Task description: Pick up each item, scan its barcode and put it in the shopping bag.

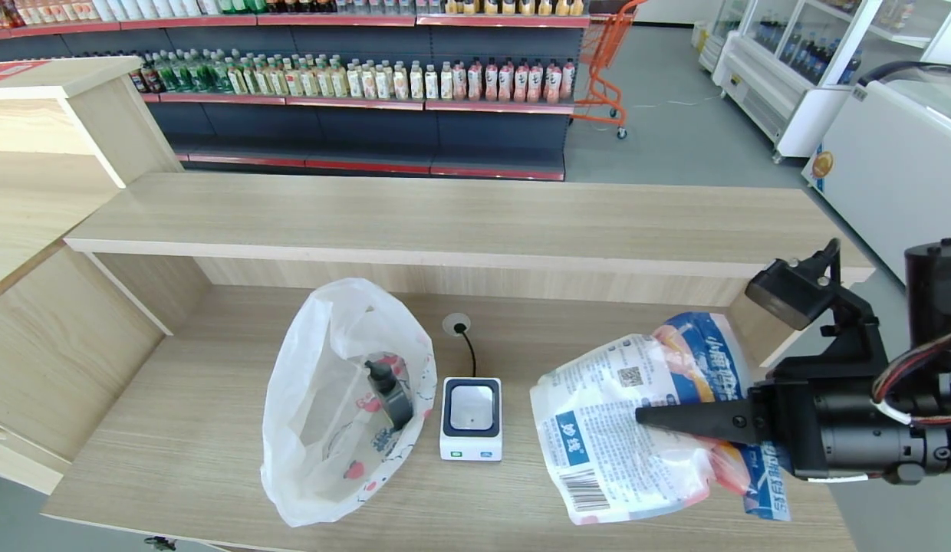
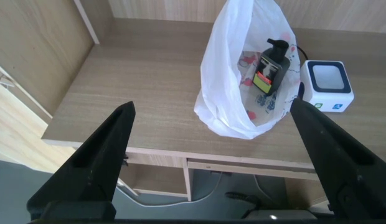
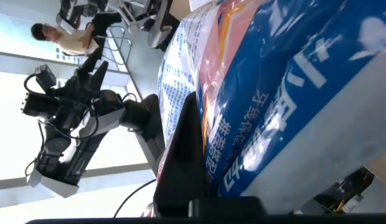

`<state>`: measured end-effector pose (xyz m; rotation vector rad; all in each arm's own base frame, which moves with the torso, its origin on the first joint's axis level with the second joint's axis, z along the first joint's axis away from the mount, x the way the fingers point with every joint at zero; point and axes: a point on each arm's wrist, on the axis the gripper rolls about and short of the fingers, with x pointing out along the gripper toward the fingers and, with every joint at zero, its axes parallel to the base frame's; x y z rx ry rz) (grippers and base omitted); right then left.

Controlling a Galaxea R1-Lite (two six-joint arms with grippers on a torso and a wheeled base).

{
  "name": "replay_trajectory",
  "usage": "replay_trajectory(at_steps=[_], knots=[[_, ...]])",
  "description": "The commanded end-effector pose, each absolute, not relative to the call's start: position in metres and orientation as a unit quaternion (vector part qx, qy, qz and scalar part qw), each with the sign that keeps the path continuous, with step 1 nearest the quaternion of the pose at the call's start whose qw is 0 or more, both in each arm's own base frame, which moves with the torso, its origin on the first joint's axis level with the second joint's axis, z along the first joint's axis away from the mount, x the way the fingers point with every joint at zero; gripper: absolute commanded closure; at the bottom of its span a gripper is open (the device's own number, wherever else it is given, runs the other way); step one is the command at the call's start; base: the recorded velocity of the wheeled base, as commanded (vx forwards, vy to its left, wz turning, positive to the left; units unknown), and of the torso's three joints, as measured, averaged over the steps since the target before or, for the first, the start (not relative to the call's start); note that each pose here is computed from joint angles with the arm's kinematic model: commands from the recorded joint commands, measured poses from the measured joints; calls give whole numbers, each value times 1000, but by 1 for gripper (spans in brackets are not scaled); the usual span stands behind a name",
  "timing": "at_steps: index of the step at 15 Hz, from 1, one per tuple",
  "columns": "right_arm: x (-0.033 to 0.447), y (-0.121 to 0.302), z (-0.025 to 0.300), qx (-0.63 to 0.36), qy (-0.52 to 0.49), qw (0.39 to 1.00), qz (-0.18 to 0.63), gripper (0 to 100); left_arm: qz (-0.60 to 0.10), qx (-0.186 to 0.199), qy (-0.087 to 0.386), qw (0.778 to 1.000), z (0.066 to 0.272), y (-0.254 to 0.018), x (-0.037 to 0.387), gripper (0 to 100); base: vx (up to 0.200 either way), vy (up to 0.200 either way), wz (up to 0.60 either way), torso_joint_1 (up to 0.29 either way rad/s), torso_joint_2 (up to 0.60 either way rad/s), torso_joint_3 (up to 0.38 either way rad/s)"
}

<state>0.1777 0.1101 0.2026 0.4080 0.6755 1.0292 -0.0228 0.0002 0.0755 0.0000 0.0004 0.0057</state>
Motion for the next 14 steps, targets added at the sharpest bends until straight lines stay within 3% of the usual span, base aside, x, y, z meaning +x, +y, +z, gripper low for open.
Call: replay_trajectory(at_steps=[1,14], knots=[[182,120,195,185,330,789,485,100,3,0,1,1000,76,0,-23,0,0,0,0,0,0,0],[193,156,179,162,322,792,492,100,3,-1,0,1000,75,0,-23,0,0,0,0,0,0,0]])
